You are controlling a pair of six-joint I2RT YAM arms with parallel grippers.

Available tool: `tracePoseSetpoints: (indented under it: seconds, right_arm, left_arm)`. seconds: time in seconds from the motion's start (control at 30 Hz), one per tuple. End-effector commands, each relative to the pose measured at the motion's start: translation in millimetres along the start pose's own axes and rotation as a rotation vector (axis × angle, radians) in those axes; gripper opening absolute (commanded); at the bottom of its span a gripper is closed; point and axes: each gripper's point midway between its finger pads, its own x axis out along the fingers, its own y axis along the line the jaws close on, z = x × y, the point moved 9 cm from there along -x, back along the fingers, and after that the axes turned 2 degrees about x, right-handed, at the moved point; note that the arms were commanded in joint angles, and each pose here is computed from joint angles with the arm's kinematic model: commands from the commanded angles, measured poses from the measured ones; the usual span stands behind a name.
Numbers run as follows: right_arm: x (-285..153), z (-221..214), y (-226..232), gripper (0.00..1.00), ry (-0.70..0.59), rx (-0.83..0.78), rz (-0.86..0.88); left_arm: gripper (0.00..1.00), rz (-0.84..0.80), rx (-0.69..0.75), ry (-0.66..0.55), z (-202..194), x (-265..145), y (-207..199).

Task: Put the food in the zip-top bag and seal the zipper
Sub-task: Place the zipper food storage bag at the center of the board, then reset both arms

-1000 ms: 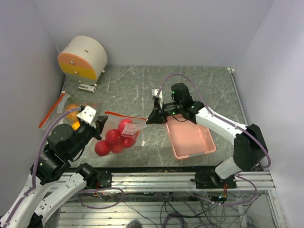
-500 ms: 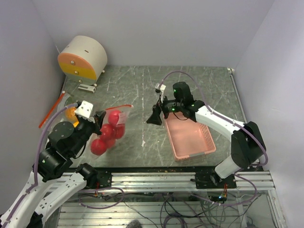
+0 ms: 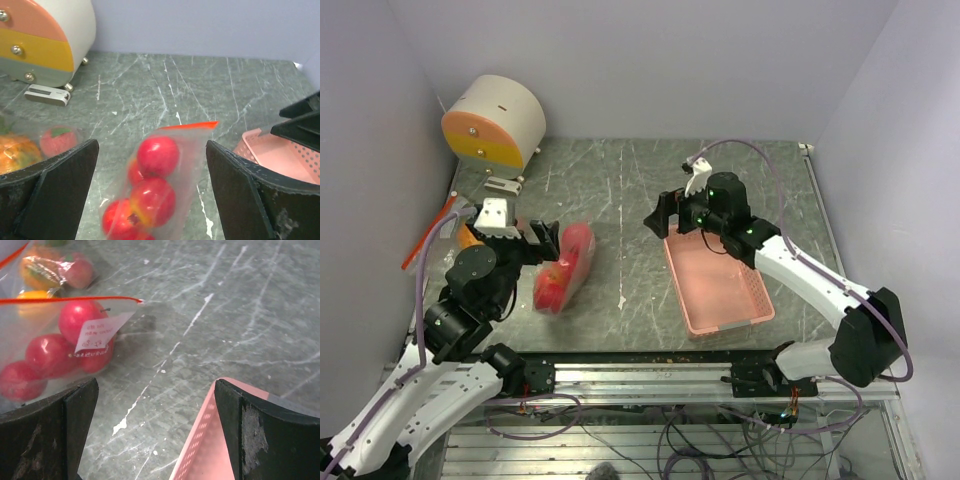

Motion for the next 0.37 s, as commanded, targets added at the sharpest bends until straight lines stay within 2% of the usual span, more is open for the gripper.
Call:
tracePoseSetpoints:
  seconds: [0.0, 0.33]
  right_arm:
    - [-3.1, 2.8, -9.1, 1.0, -0.06, 0.062, -0.121]
    - [0.0, -3.2, -15.3, 1.0, -0.03, 0.087, -0.179]
  left_arm:
    - [1.0, 0.075, -0.058, -0.054, 15.7, -2.6, 5.0]
    - [1.0, 0.058, -0.031, -0.033, 11.0, -6.1, 6.4]
